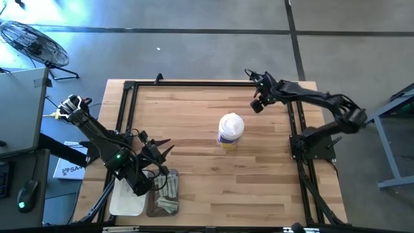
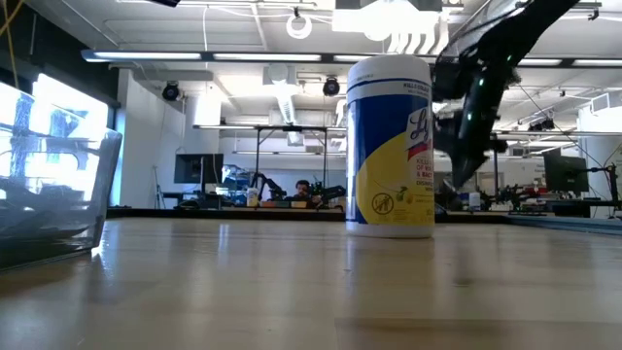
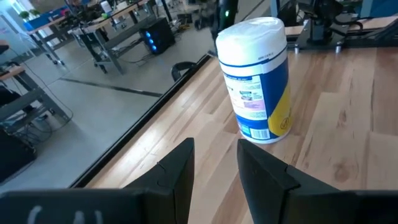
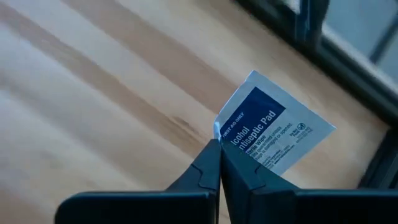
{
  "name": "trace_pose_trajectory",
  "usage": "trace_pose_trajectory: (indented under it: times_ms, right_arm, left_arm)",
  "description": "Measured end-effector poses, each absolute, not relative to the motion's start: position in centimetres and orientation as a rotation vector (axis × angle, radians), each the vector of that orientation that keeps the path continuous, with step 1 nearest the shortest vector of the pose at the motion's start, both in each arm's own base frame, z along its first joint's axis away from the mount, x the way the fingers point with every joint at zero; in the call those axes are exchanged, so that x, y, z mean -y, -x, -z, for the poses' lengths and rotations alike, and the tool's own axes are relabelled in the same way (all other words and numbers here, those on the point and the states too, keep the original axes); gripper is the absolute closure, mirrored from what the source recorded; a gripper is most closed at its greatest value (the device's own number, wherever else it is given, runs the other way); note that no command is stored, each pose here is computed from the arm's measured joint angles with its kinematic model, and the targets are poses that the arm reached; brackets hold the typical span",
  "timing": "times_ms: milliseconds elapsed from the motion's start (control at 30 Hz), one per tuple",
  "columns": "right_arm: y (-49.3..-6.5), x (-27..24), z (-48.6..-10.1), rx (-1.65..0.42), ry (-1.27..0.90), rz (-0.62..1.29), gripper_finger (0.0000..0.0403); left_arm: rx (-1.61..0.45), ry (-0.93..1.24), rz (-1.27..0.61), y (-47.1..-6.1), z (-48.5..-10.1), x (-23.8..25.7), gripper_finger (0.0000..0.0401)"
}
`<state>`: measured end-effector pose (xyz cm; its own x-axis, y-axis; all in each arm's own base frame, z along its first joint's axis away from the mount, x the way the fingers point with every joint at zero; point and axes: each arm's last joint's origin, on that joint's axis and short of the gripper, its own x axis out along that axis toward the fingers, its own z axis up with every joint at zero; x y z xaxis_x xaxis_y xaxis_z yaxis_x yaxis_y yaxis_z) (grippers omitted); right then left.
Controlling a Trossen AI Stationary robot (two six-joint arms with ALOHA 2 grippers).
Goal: Pick & Place First Aid Supplies
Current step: Put the alcohol pad into the white bin
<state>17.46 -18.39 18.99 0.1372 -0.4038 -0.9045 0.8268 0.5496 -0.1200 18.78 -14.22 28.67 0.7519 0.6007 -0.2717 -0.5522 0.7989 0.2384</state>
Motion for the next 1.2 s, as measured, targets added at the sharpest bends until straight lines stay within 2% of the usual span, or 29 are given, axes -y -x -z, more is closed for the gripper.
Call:
trace_pose_trajectory:
  times_ms: [433, 633, 833, 1000, 1200]
  right_arm:
    - [-21.3, 8.1, -27.8, -0.565, -0.264, 0.492, 0.0402]
    - [-23.1, 4.4, -29.5, -0.396, -0.139, 0.302, 0.0403]
    - [-24.8, 1.3, -30.1, -0.288, -0.093, 0.129, 0.0403]
    - [-26.1, -2.4, -30.1, -0.212, -0.048, -0.183, 0.0403]
    - [-25.9, -7.7, -30.0, -0.154, 0.031, -0.562, 0.0403]
  left_arm:
    - [-0.275, -0.091, -0.66, -19.3, -29.1, 14.4, 0.0282]
    - [-0.316, -0.066, -0.683, -20.2, -28.7, 13.6, 0.0282]
    - [-0.409, -0.105, -0.695, -23.2, -27.1, 13.0, 0.0282]
    - [-0.431, -0.215, -0.591, -26.8, -26.2, 13.8, 0.0281]
    - [-0.372, -0.266, -0.321, -28.8, -27.8, 14.3, 0.0263]
